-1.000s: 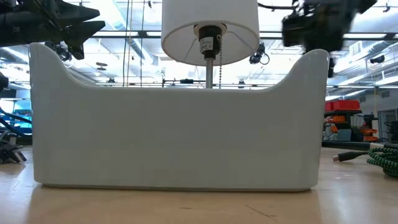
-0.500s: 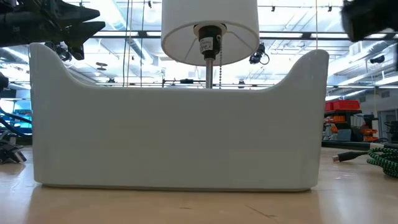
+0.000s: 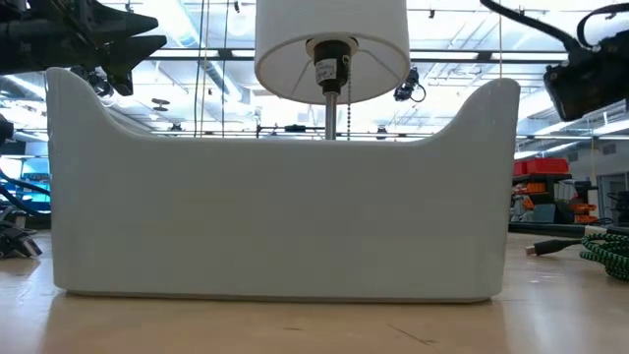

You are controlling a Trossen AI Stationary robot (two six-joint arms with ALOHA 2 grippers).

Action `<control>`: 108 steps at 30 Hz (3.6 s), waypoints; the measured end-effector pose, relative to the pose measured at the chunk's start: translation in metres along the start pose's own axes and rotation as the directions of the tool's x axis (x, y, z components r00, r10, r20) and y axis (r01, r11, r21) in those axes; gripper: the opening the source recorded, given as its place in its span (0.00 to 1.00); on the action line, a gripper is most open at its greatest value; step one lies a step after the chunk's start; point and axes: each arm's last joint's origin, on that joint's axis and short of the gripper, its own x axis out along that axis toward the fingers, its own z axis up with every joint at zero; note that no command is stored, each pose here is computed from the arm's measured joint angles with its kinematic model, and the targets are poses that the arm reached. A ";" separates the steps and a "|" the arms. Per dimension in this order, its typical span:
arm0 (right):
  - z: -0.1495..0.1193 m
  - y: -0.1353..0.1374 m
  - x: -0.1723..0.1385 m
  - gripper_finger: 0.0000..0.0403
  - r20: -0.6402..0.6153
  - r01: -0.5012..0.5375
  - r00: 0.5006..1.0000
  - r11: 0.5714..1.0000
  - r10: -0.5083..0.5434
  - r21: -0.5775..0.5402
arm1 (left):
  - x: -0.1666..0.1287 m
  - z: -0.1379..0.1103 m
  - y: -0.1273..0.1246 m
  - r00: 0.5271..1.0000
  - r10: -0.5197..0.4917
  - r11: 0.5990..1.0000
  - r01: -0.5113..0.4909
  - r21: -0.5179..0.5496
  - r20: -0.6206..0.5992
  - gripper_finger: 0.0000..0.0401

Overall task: Pick & Place USB Port
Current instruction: Put the black charger cable into the white bin

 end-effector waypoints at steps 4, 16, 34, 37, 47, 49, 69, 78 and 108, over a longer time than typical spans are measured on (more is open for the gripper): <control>0.003 -0.002 0.001 0.19 0.012 0.023 1.000 1.000 -0.023 0.013 | 0.000 0.000 0.000 1.000 0.000 1.000 0.000 0.000 -0.002 0.36; 0.005 -0.003 0.002 0.27 0.081 0.034 0.996 0.999 -0.034 0.008 | 0.000 -0.001 0.000 1.000 0.001 1.000 -0.001 0.001 -0.005 0.36; 0.002 -0.020 0.030 0.37 0.119 -0.044 0.992 0.999 0.042 0.015 | 0.000 -0.001 0.000 1.000 0.001 1.000 -0.001 0.001 -0.005 0.36; 0.001 -0.024 0.034 0.35 0.120 -0.039 0.992 0.999 0.036 0.019 | 0.000 -0.001 0.000 1.000 0.001 1.000 -0.001 0.001 -0.005 0.36; 0.001 -0.026 0.035 0.05 0.115 -0.026 0.993 1.000 0.027 -0.003 | 0.000 0.000 0.000 1.000 0.001 1.000 -0.001 0.001 -0.005 0.36; 0.003 -0.024 0.032 0.03 0.101 -0.030 0.994 1.000 0.030 -0.008 | 0.000 -0.001 0.000 1.000 0.001 1.000 -0.001 0.001 -0.005 0.36; 0.018 0.059 -0.106 0.03 0.317 -0.262 0.859 0.877 0.402 -0.402 | 0.000 -0.001 0.000 1.000 0.002 1.000 -0.002 0.002 -0.012 0.36; 0.023 0.097 -0.088 0.02 0.358 -0.318 0.750 0.778 0.556 -0.541 | 0.000 -0.001 0.000 1.000 0.004 1.000 -0.004 0.002 -0.013 0.36; 0.064 0.123 -0.028 0.02 0.496 -0.155 0.705 0.792 0.508 -0.591 | 0.000 -0.002 0.000 1.000 0.007 1.000 -0.007 0.005 -0.019 0.36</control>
